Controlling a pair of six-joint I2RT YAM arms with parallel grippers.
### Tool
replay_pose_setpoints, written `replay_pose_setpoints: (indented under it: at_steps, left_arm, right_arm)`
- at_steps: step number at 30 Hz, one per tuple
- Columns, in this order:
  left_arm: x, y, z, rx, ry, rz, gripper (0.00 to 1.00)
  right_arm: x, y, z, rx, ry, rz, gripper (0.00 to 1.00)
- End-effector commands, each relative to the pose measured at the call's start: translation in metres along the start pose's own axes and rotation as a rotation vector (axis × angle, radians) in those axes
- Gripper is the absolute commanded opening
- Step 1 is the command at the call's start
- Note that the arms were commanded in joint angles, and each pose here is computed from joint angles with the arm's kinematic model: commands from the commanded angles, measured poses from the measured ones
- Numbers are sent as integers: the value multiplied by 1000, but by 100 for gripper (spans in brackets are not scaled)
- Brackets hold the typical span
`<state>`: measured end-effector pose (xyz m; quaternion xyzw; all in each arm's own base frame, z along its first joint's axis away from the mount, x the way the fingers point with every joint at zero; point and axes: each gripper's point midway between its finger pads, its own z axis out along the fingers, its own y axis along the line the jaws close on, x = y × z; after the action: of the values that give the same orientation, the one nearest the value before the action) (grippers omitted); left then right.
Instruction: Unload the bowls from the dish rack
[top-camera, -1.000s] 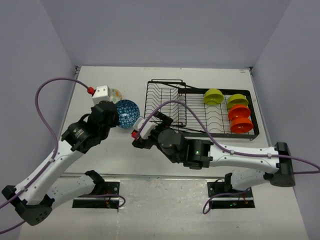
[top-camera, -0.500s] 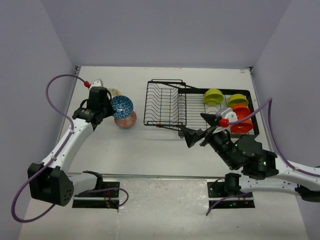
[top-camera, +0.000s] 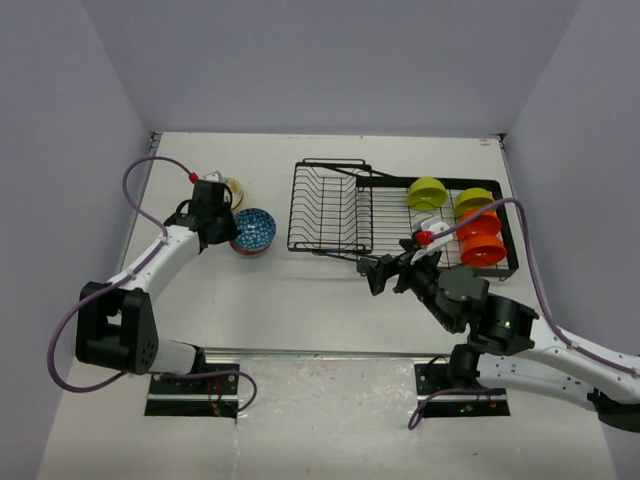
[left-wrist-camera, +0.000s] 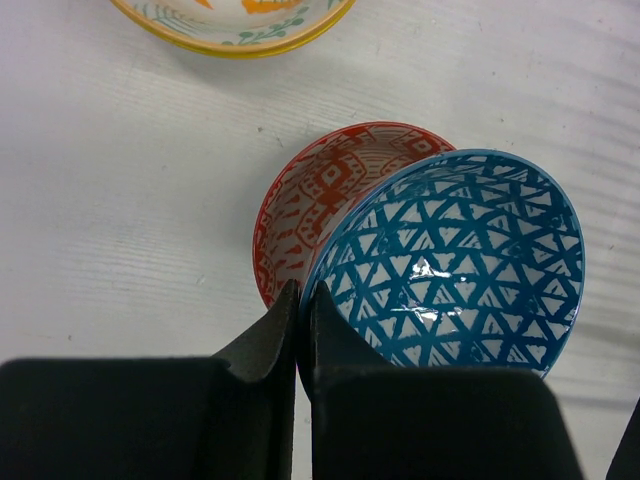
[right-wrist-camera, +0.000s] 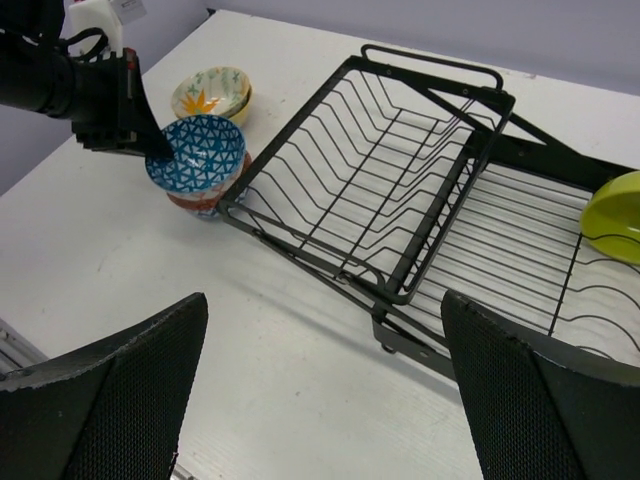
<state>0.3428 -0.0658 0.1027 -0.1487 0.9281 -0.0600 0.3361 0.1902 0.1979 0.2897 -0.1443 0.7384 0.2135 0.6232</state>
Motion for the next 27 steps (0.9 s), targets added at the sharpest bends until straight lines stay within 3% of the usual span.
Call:
replay_pose_setpoints:
  at_steps: [1,20,21,25,27]
  left_arm:
    - [-21,-14,7,67,-78,-10,0]
    - [-4,-3,28,11,-46,-49,1]
    - [-4,-2,28,11,-48,-50,10]
    - [-13,-4,15,27,-91,-57,22]
    - [-16,-4,9,32,-100,-55,41]
  right_arm:
    - [8,9,5,-36,24,24,99]
    - [22,11,9,-73,44,28,99]
    - [22,11,10,-75,45,25,99]
    - [25,13,12,-81,58,10,99]
    - [26,12,13,-80,55,14,99]
